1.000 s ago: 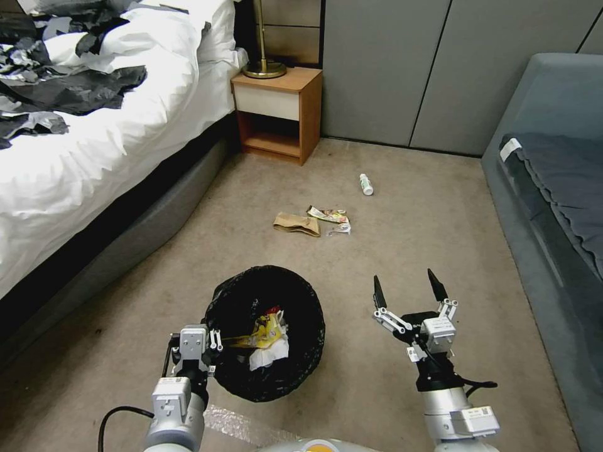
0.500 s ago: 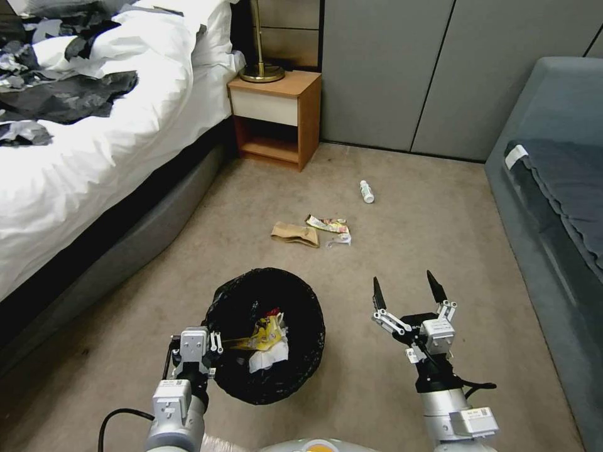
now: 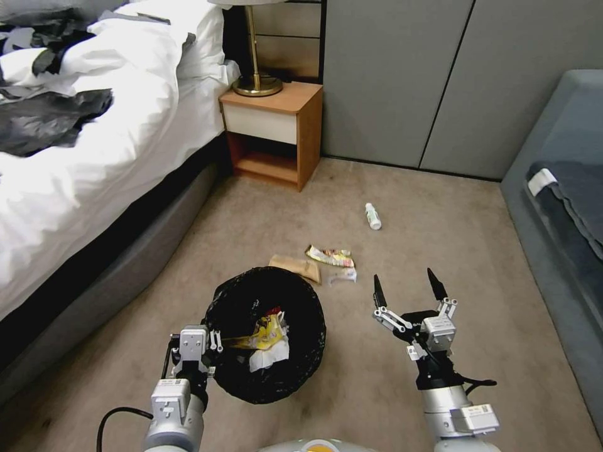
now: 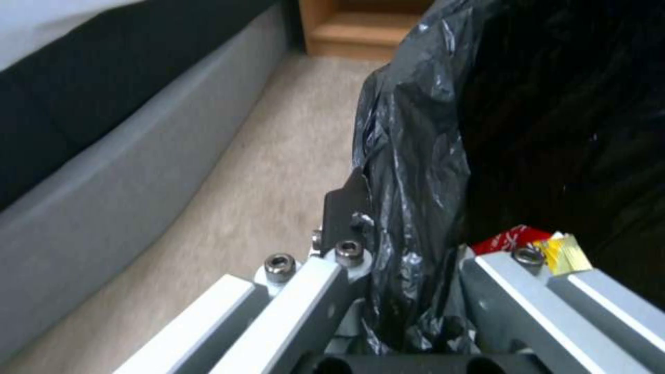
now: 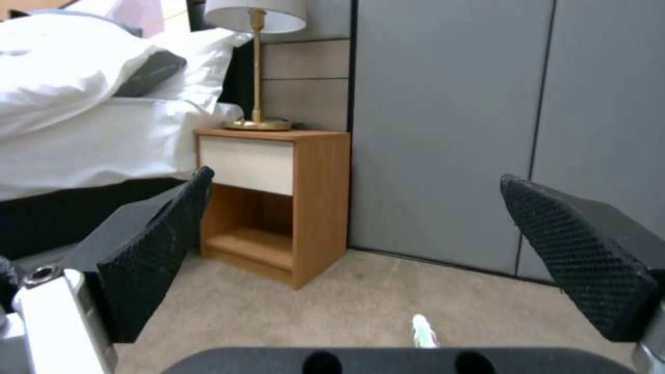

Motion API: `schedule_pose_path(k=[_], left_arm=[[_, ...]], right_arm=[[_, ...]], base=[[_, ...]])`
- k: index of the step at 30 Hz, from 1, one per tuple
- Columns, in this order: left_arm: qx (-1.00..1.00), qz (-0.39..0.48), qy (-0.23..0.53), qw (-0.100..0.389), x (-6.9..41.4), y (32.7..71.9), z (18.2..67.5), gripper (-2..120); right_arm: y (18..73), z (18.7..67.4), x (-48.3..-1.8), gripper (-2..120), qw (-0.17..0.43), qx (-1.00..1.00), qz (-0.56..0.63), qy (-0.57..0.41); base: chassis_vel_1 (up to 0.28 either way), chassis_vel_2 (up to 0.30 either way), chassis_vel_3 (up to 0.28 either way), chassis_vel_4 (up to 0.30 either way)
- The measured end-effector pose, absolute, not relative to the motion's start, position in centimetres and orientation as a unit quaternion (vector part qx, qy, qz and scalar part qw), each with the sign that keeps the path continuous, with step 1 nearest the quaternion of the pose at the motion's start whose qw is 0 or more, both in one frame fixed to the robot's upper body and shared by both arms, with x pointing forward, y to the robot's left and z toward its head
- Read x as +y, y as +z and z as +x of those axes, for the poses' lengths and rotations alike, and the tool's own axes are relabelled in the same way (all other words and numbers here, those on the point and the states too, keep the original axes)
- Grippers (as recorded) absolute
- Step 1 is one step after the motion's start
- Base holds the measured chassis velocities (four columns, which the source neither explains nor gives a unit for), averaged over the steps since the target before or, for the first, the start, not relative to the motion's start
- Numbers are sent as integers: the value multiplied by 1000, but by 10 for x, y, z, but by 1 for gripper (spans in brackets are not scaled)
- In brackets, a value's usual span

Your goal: Pick up the trash bin, then pick up the garbage from the floor and place it into the trash bin.

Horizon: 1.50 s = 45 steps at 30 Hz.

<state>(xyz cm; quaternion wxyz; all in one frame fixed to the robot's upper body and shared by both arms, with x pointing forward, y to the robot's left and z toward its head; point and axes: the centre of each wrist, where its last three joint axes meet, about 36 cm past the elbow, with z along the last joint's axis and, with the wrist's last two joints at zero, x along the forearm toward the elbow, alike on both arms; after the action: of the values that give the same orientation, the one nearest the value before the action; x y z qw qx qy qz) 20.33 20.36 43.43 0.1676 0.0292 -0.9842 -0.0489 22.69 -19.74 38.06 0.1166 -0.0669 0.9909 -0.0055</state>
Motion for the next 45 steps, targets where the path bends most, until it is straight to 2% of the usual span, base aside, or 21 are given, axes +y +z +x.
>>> schedule_pose_path(k=[14,35,40,45], left_arm=[[-984,29,-50,166,203,434,203,1],[-984,29,-50,167,204,433,204,1],[-984,29,-50,167,204,433,204,1],[-984,30,-51,167,206,433,204,1]], right_arm=[[380,233,-197,100,131,989,-63,-2],[382,233,-199,100,128,988,-80,-8],[382,237,-206,100,132,986,-99,-22],[380,256,-219,100,111,982,-144,-59]], base=[[-237,247,239,-227],[8,-6,-7,2],[0,0,0,0],[0,0,0,0]])
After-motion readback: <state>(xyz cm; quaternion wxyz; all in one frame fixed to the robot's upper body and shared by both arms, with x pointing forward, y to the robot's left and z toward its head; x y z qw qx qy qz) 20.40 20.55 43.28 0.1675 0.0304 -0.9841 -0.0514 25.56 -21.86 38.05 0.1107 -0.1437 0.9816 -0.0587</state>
